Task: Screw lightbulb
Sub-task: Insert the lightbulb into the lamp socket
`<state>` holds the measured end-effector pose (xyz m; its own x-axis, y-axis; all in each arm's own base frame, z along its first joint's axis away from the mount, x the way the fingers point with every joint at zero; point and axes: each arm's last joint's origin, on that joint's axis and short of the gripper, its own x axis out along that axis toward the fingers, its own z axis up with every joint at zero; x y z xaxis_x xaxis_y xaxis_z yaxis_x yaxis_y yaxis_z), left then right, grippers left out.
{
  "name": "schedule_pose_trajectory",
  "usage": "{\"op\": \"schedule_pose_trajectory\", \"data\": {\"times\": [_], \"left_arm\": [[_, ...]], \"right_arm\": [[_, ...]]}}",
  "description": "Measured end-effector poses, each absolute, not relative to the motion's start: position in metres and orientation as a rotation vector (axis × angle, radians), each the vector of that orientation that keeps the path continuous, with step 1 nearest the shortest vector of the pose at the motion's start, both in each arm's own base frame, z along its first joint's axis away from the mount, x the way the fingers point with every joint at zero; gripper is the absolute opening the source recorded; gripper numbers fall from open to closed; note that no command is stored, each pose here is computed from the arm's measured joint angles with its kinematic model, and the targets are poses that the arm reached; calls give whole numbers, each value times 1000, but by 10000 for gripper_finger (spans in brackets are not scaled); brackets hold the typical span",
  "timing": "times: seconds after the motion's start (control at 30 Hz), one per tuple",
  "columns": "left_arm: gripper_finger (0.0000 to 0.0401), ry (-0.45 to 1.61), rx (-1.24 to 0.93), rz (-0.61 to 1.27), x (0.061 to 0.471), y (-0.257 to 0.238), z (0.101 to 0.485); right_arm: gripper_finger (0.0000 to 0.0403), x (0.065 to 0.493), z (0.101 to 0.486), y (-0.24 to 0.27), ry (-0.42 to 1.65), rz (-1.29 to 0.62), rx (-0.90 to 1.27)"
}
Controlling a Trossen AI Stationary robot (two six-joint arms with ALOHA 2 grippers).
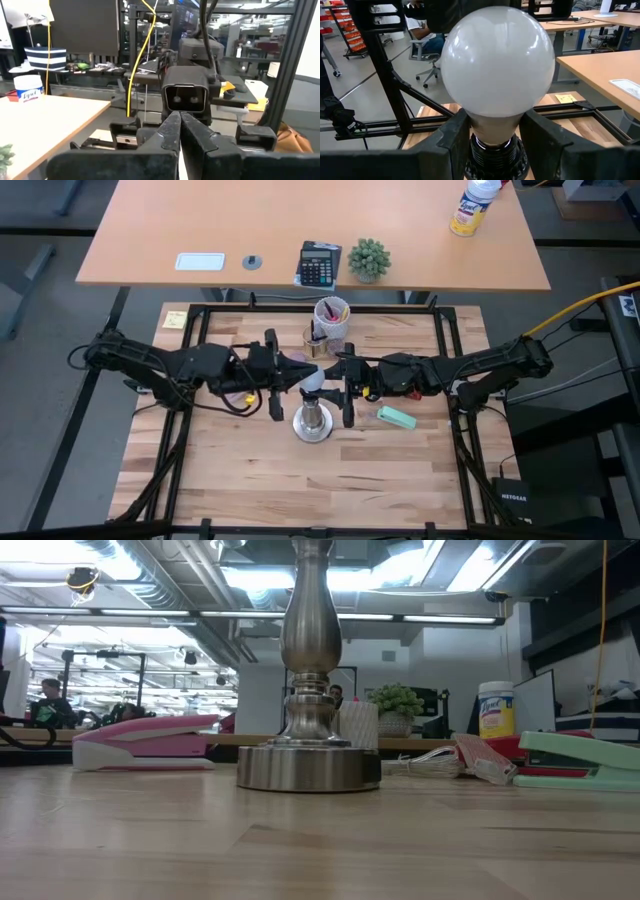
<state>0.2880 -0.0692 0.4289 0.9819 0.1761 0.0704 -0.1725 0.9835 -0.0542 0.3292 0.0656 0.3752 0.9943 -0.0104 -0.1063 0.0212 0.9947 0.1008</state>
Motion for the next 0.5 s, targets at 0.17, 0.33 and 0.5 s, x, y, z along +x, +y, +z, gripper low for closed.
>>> {"op": "schedule_pose_trajectory", "data": {"times": [0.17,0.33,0.5], "left_arm": [[1,-70,-46,176,288,-69,429],[1,-60,-43,173,285,-70,429],[1,-41,-62,173,283,-69,429]], "right_arm": [[161,329,375,66,106,-16,102],[161,329,375,66,106,-16,102],[161,329,375,66,104,-15,103]]}}
